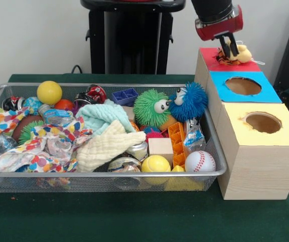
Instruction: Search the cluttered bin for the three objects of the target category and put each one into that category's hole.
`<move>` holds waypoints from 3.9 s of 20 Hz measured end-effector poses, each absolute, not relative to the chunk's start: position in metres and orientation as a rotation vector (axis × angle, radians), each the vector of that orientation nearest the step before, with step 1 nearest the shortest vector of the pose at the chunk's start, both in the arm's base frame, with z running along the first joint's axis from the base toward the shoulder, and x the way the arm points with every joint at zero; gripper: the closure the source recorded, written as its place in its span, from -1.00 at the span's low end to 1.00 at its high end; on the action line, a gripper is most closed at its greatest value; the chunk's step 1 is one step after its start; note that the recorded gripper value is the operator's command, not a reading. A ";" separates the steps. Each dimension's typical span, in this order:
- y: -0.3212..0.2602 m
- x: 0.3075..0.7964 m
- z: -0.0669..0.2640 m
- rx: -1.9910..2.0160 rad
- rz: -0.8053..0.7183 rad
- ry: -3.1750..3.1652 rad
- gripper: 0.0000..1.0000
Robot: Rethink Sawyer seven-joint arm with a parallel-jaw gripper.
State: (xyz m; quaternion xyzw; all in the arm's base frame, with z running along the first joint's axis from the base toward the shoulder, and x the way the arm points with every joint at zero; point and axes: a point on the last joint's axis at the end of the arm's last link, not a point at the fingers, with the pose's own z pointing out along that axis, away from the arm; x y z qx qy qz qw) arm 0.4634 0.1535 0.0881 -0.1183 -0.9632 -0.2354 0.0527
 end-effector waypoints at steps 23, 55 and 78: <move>0.165 0.451 0.029 -0.205 -0.676 -3.010 1.00; 0.168 0.456 0.060 0.023 -0.392 -3.012 -1.00; 0.127 0.460 0.089 -0.048 -0.267 -3.010 1.00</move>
